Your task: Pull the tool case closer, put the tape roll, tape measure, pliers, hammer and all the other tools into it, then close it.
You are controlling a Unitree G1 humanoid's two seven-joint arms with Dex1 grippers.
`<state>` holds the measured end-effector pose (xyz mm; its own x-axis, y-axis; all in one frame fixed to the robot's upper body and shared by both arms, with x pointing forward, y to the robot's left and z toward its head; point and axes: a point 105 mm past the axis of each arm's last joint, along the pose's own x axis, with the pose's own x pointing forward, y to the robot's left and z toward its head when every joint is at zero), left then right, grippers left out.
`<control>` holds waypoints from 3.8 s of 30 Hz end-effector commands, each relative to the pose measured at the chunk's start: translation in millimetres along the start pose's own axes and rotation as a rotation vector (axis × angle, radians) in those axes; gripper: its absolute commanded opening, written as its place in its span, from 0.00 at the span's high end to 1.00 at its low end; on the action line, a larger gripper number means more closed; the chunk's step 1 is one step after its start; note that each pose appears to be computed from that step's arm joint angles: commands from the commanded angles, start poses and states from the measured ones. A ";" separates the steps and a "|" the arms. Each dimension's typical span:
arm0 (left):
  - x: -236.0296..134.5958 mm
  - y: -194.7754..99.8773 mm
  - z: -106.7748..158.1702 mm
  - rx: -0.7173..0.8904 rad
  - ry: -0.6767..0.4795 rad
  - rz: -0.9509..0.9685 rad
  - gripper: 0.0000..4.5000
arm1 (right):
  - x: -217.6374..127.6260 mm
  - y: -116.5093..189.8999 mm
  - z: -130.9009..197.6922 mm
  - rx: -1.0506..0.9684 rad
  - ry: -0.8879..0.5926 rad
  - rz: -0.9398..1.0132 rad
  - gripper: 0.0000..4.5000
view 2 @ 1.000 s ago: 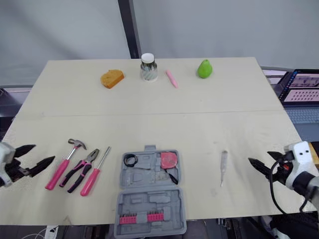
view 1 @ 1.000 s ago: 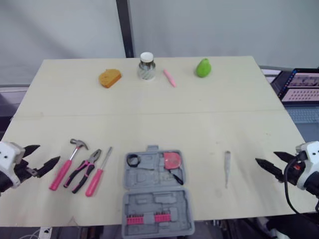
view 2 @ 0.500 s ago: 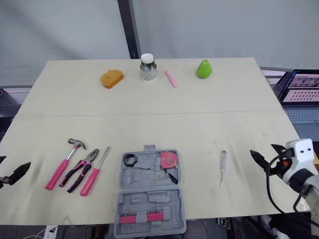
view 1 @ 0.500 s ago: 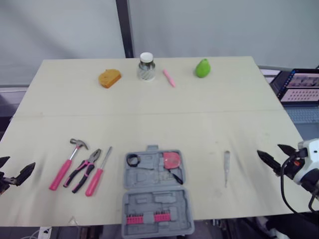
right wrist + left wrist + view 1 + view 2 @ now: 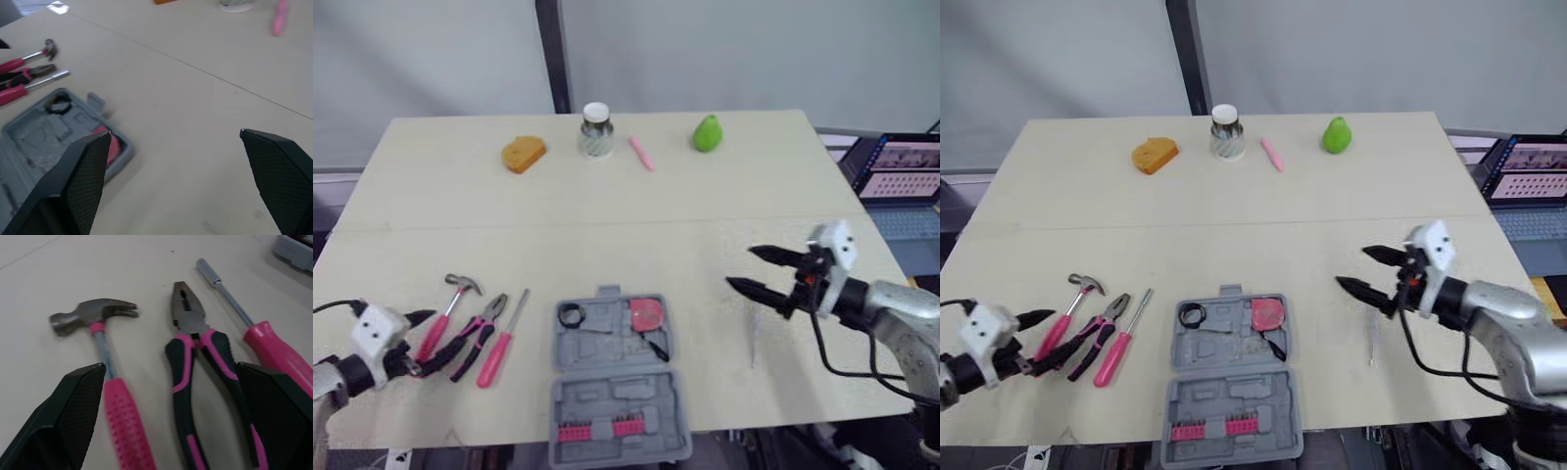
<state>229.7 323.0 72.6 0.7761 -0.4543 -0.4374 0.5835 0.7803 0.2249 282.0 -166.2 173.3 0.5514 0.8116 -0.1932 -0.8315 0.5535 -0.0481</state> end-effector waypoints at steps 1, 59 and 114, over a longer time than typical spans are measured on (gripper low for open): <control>8.1 -10.0 12.6 0.019 -0.017 -0.050 0.00 | 17.6 27.5 24.4 -0.081 -0.053 0.153 0.01; 37.0 -18.5 -22.4 -0.163 0.214 0.078 0.00 | 42.5 79.5 41.9 -0.299 -0.003 0.504 0.01; 106.2 -86.9 173.7 0.589 -0.074 -0.689 0.44 | 113.8 61.9 38.3 -0.520 0.316 0.460 0.00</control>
<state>301.2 132.8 151.6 0.2023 -0.7805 -0.5915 0.9459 -0.0007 0.3245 299.7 -37.8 182.3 0.1712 0.8083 -0.5633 -0.9505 -0.0150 -0.3104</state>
